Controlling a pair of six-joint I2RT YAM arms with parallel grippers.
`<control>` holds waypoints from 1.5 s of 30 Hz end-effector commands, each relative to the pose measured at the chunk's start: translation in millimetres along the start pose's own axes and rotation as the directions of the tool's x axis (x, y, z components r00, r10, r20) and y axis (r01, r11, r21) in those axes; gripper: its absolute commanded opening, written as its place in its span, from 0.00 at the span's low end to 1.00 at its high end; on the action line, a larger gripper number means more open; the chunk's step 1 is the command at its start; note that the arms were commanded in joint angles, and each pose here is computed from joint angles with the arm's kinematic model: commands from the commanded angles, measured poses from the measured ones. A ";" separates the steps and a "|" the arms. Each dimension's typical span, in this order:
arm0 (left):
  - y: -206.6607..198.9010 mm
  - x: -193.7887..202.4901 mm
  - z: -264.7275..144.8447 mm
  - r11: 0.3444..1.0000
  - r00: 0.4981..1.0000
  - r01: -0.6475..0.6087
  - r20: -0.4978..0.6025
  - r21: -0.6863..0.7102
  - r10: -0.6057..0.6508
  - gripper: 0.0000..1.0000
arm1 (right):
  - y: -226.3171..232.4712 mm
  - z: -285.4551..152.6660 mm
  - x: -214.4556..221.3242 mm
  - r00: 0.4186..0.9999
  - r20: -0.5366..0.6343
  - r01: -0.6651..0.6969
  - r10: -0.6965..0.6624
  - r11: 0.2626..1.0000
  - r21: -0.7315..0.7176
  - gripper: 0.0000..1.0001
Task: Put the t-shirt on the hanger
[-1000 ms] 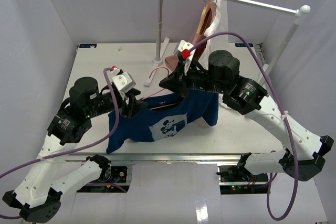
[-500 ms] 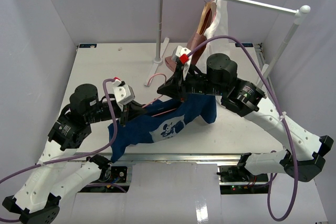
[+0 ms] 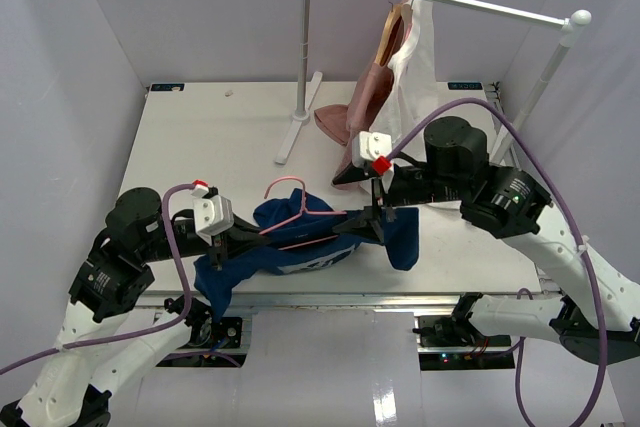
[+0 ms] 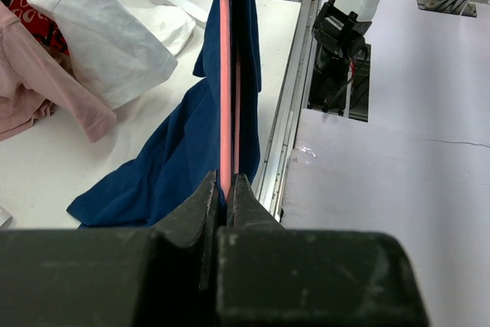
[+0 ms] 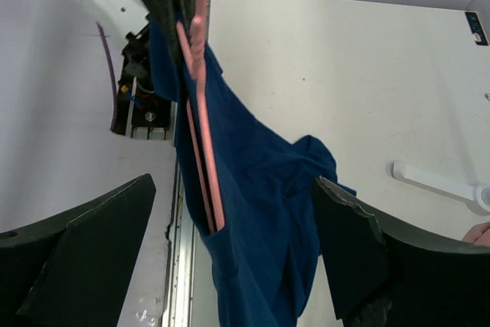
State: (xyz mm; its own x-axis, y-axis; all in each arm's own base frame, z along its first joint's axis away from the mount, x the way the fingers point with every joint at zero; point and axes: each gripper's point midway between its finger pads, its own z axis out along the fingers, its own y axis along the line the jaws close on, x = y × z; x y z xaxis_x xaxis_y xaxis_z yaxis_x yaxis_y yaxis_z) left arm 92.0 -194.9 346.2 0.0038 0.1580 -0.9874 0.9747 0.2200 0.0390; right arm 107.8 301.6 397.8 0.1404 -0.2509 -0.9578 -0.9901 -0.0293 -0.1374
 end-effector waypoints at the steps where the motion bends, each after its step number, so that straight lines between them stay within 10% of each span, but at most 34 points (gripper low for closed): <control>1: -6.4 -5.8 0.6 0.999 0.999 -0.031 0.023 0.044 0.030 0.00 | 19.5 -9.6 8.1 0.999 -0.044 0.025 -0.030 0.995 -0.100 0.86; 12: -9.4 -3.8 4.8 0.996 0.999 -0.041 0.030 0.084 0.039 0.00 | 7.5 11.5 43.9 0.986 -0.157 -0.060 0.047 0.995 -0.080 0.69; 18: -5.1 -2.5 10.4 0.996 0.999 -0.027 0.022 0.090 0.025 0.00 | 6.9 11.2 55.8 0.981 -0.168 -0.107 0.099 0.993 -0.038 0.08; 22: 4.3 -6.6 13.9 0.998 1.000 -0.009 0.018 0.057 0.008 0.00 | 5.9 1.6 70.7 0.974 -0.175 -0.140 0.146 0.989 0.047 0.08; 29: 25.8 -4.6 25.7 0.998 0.998 0.062 0.007 -0.012 -0.062 0.90 | -0.1 -23.2 109.9 0.918 -0.185 -0.287 0.350 0.911 0.295 0.08; 45: 83.7 5.8 43.5 0.960 0.990 0.137 0.051 -0.245 -0.129 0.97 | 16.5 -148.3 200.1 0.618 -0.065 -0.369 0.784 0.361 0.856 0.08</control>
State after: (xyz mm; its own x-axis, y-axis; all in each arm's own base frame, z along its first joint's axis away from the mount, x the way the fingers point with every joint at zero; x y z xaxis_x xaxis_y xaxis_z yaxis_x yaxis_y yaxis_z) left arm 171.7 -213.3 337.2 -0.1111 0.0969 -0.9891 0.8920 0.4484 -0.0563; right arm 119.8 153.8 234.5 -0.5911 -0.3730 -0.7152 -0.6287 0.7685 0.1188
